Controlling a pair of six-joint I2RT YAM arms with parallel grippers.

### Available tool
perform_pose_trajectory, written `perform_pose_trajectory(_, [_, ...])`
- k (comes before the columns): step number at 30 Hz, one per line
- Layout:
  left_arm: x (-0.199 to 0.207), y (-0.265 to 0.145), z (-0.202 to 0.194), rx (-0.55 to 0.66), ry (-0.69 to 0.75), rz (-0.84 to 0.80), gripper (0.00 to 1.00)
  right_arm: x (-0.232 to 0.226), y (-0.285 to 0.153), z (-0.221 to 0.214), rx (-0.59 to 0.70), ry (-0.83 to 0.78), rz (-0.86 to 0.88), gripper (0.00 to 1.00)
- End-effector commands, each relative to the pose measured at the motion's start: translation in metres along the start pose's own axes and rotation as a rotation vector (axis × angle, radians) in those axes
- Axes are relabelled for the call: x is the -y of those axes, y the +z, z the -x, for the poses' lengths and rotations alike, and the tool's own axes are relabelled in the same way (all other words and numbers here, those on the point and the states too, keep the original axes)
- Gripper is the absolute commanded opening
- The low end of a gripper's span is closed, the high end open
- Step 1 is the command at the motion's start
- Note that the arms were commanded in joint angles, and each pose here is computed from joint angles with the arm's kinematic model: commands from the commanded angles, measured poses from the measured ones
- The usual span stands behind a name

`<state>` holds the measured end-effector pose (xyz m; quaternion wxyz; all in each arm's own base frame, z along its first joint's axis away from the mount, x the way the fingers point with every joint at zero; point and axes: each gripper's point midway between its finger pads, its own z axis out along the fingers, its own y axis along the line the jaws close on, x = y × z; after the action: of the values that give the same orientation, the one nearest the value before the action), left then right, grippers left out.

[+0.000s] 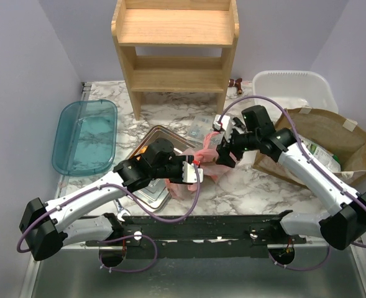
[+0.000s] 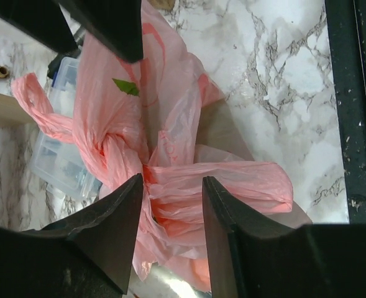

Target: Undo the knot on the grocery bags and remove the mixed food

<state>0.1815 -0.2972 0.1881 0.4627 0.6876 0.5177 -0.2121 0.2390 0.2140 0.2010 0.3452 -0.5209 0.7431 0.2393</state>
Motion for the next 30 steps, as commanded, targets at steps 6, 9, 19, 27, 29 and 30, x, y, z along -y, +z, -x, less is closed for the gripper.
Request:
perform_pose_trajectory(6, [-0.031, -0.007, 0.013, 0.025, -0.035, 0.123, 0.45, 0.000, 0.039, -0.006, 0.013, -0.022, 0.048, 0.35])
perform_pose_trajectory(9, [-0.039, -0.001, 0.005, -0.014, -0.026, 0.142, 0.43, -0.006, 0.030, -0.002, 0.043, -0.028, 0.045, 0.10])
perform_pose_trajectory(19, [-0.055, 0.019, -0.019, -0.138, 0.004, 0.156, 0.25, -0.014, 0.020, 0.003, 0.055, -0.001, 0.055, 0.01])
perform_pose_trajectory(27, [-0.042, -0.047, -0.049, -0.122, -0.125, 0.183, 0.04, 0.001, -0.011, -0.057, -0.116, 0.001, -0.125, 0.01])
perform_pose_trajectory(29, [-0.033, -0.058, -0.062, -0.127, -0.121, 0.190, 0.04, 0.005, -0.019, -0.076, -0.163, 0.009, -0.160, 0.01])
perform_pose_trajectory(30, [-0.027, -0.063, -0.069, -0.133, -0.119, 0.191, 0.04, 0.008, -0.025, -0.086, -0.186, 0.015, -0.176, 0.00])
